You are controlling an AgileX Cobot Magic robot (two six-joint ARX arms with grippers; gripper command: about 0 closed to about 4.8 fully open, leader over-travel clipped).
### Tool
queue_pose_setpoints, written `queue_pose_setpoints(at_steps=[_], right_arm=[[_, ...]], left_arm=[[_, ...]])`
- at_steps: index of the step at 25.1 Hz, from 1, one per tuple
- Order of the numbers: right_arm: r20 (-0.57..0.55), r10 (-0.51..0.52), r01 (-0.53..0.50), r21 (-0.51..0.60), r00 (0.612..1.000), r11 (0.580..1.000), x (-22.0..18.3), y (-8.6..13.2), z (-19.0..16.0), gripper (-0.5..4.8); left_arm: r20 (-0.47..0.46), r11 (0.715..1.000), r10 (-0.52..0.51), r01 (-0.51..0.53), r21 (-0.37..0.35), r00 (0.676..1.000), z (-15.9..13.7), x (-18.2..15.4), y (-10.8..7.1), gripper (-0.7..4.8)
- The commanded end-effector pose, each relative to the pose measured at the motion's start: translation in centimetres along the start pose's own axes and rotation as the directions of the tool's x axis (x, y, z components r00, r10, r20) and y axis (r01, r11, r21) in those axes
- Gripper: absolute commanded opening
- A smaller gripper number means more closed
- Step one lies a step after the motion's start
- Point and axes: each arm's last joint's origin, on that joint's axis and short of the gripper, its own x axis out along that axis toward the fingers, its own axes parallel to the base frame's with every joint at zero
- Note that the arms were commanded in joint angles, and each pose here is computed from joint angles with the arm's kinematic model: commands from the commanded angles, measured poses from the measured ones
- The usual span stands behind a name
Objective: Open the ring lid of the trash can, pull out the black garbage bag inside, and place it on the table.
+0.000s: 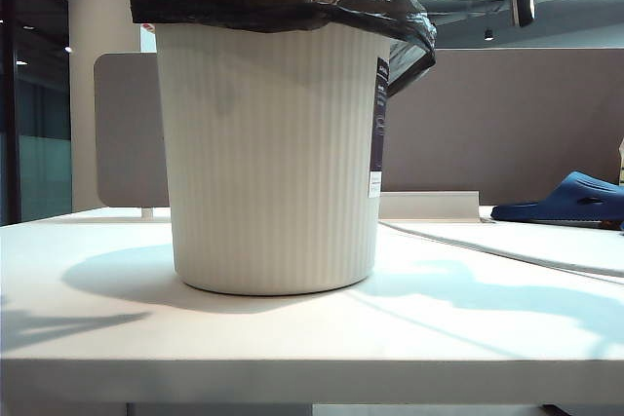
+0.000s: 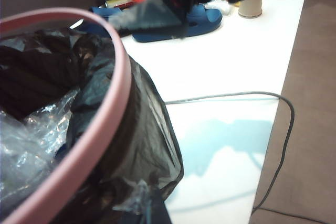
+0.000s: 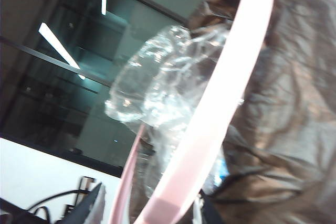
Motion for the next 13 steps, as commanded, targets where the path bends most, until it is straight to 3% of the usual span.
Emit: queue_pose_setpoints(at_steps=[1,13], right_arm=[[0.005,0.051,-0.051,-0.009,0.999,0.999,-0.1,0.8,0.3,2.11],[0.012,0.073,-0.073,0.002,0.997,0.997,-0.1,1.0,0.4,2.11]], left_arm=[[0.008,1.0,-0.006,0.006,0.0,1.0,0.2,0.2,0.1,-0.06],[0.005,0.999,-0.007,0.006,0.049,1.0,-0.2,1.9,0.7,-0.06]])
